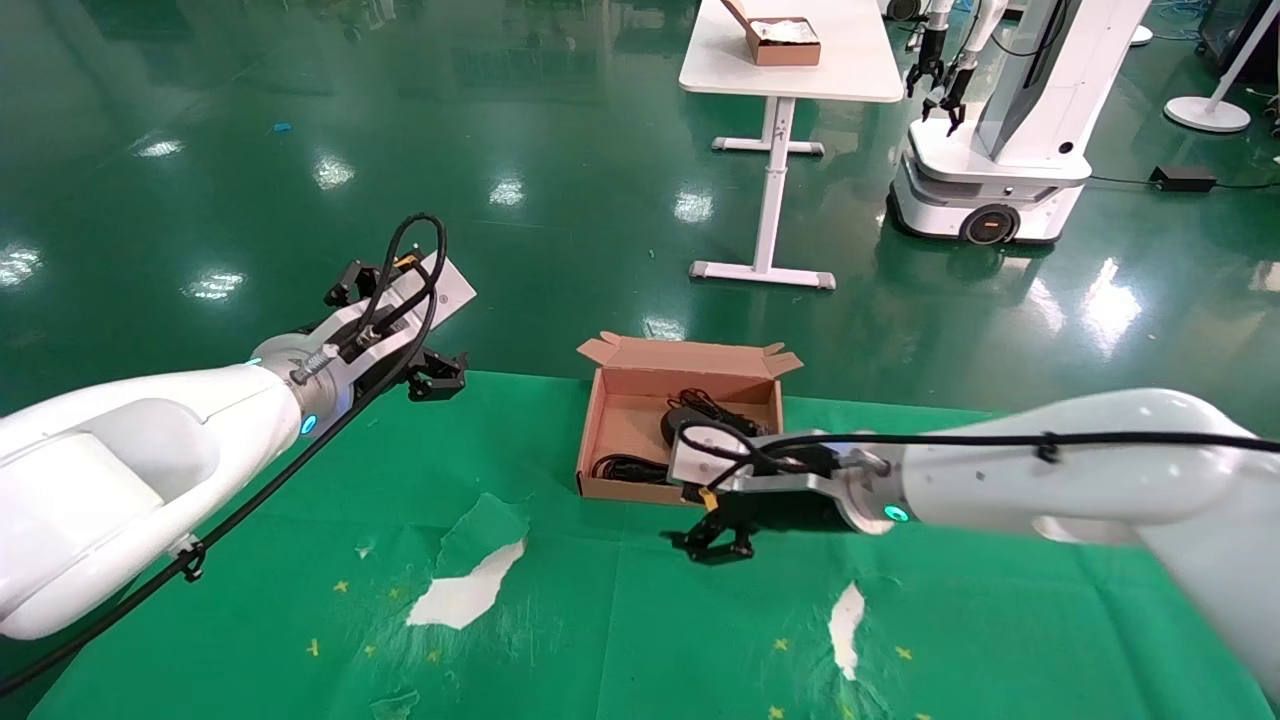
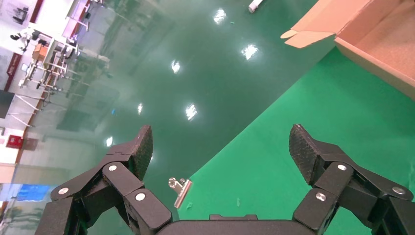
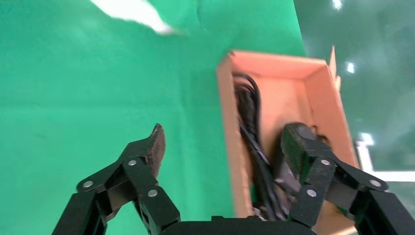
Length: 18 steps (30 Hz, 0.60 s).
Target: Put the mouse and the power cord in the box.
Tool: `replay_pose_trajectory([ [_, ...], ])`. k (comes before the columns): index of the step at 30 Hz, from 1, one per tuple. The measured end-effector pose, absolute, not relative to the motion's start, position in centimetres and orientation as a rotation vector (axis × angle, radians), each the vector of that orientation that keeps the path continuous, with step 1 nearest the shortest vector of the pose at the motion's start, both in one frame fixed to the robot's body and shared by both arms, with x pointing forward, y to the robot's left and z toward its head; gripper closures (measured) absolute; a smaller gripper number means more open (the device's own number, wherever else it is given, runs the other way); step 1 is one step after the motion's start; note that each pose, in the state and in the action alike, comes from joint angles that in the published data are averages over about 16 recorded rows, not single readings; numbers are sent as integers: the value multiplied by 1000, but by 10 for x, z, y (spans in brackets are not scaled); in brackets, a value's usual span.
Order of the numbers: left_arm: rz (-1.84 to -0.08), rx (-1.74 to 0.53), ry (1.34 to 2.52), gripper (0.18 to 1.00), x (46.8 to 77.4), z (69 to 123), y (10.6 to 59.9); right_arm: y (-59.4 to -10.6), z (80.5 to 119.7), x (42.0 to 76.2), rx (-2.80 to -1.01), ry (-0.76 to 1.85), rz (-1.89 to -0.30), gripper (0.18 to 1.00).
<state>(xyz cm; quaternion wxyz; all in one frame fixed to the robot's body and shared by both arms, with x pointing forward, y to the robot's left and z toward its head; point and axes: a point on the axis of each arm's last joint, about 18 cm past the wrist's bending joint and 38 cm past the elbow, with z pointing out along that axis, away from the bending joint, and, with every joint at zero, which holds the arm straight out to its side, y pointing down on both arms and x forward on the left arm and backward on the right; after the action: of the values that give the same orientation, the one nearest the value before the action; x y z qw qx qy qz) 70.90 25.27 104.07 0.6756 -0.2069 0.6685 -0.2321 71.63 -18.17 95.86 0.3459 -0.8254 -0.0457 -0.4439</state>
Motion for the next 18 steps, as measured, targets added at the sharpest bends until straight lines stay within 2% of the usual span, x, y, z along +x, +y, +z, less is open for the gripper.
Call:
replay_pose_trajectory([
  [9, -529, -499, 1542, 184, 709, 1031, 259, -201, 951, 680, -1996, -47, -944, 277],
  [18, -575, -606, 1699, 184, 702, 994, 279, -226, 956, 637, -1851, -30, -790, 197],
])
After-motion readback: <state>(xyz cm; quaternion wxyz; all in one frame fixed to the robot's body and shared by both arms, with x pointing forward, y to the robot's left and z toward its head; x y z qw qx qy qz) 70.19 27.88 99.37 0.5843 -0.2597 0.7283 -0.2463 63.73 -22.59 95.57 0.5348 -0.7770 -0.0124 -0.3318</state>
